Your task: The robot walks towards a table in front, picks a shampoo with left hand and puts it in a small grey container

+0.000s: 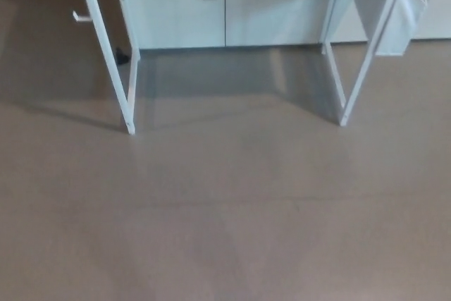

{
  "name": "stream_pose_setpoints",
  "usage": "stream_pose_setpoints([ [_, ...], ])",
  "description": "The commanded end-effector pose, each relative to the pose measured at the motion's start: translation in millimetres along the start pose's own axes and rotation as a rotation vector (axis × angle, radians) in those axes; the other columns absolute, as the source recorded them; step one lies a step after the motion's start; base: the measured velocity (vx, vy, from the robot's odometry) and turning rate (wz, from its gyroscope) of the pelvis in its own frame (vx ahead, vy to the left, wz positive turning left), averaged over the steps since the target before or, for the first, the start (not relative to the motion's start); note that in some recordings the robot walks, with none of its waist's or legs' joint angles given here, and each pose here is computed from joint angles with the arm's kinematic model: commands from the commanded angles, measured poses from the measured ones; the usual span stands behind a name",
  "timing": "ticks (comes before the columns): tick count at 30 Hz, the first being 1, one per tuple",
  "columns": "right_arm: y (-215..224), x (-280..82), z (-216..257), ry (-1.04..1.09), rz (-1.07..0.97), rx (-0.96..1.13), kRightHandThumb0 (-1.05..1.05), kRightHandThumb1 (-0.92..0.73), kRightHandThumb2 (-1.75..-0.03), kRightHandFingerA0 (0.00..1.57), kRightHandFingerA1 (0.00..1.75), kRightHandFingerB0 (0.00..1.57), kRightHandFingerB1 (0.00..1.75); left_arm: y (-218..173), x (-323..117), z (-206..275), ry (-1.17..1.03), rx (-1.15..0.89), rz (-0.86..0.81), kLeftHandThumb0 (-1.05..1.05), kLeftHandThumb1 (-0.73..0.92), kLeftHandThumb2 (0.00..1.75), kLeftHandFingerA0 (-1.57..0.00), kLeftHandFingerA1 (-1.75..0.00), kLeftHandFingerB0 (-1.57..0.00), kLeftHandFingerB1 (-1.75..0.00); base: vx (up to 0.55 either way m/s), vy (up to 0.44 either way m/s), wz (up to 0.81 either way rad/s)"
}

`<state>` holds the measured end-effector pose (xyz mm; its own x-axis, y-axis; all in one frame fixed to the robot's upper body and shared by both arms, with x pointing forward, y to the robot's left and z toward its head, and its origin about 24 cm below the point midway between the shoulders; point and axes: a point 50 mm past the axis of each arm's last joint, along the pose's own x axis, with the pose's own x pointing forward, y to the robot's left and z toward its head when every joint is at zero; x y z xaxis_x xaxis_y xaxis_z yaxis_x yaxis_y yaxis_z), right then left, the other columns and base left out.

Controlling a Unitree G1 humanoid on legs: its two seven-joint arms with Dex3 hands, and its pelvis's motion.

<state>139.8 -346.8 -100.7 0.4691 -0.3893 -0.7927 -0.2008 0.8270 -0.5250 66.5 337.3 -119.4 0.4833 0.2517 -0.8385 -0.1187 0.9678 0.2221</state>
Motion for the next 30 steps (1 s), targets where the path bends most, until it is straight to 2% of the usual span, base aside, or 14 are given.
stream_pose_setpoints([
  [1,-1.0,-0.3,-2.2,0.011,0.001,-0.013,-0.26,-0.74,-0.62,0.64,0.42,0.49,0.37,5.4,-2.2,-2.0,0.001,-0.026,0.008,-0.27,0.75,0.63,-0.39,-0.39,-0.27,-0.32,0.42,-0.116,0.25],
  [4,1.6,-0.8,-5.6,0.019,0.004,-0.023,-0.26,-0.73,-0.62,0.67,0.43,0.50,0.37,6.5,-3.5,-5.8,0.018,-0.015,0.010,-0.26,0.77,0.63,-0.38,-0.38,-0.27,-0.32,0.50,-0.131,0.26],
  [5,1.5,-1.0,-6.2,0.021,0.005,-0.025,-0.26,-0.72,-0.61,0.66,0.42,0.50,0.37,6.1,-3.5,-6.5,0.022,-0.011,0.012,-0.23,0.55,0.94,-0.28,-0.53,-0.14,-0.46,0.42,-0.053,0.57],
  [6,1.4,-1.1,-6.9,0.023,0.006,-0.026,-0.26,-0.72,-0.61,0.66,0.42,0.50,0.37,5.7,-3.5,-7.5,0.027,-0.005,0.016,-0.23,0.55,0.94,-0.28,-0.53,-0.14,-0.46,0.42,-0.055,0.27],
  [7,2.2,-1.4,-8.1,0.023,0.010,-0.026,-0.25,-0.73,-0.61,0.64,0.42,0.49,0.37,6.0,-4.1,-8.2,0.031,0.012,0.008,-0.33,0.74,0.71,-0.30,-0.39,-0.25,-0.36,0.37,-0.112,0.07],
  [8,2.6,-1.4,-8.3,0.023,0.011,-0.023,-0.26,-0.73,-0.62,0.64,0.42,0.49,0.37,6.1,-4.2,-8.3,0.032,0.017,0.006,-0.27,0.77,0.63,-0.35,-0.37,-0.26,-0.32,0.36,-0.099,0.01],
  [10,3.2,-1.3,-8.0,0.023,0.010,-0.021,-0.25,-0.73,-0.61,0.65,0.43,0.50,0.38,6.3,-4.5,-8.2,0.024,0.007,0.004,-0.26,0.78,0.64,-0.39,-0.39,-0.28,-0.33,0.38,-0.063,-0.03],
  [19,5.3,-1.3,-7.8,0.016,0.016,-0.044,-0.25,-0.73,-0.61,0.64,0.42,0.50,0.37,5.4,-4.2,-7.5,0.026,0.044,-0.003,-0.28,0.78,0.65,-0.38,-0.38,-0.27,-0.33,0.47,0.101,-0.15],
  [23,5.6,-1.3,-7.8,0.015,0.020,-0.048,-0.25,-0.73,-0.62,0.64,0.42,0.50,0.37,5.0,-3.7,-7.7,0.032,0.037,0.004,-0.27,0.77,0.63,-0.41,-0.39,-0.29,-0.33,0.56,0.153,-0.48],
  [30,7.4,-1.1,-6.2,0.009,0.031,-0.056,-0.25,-0.74,-0.62,0.65,0.43,0.50,0.38,7.3,-4.1,-6.1,0.029,0.040,-0.004,-0.28,0.78,0.64,-0.37,-0.38,-0.27,-0.32,0.45,0.044,0.10],
])
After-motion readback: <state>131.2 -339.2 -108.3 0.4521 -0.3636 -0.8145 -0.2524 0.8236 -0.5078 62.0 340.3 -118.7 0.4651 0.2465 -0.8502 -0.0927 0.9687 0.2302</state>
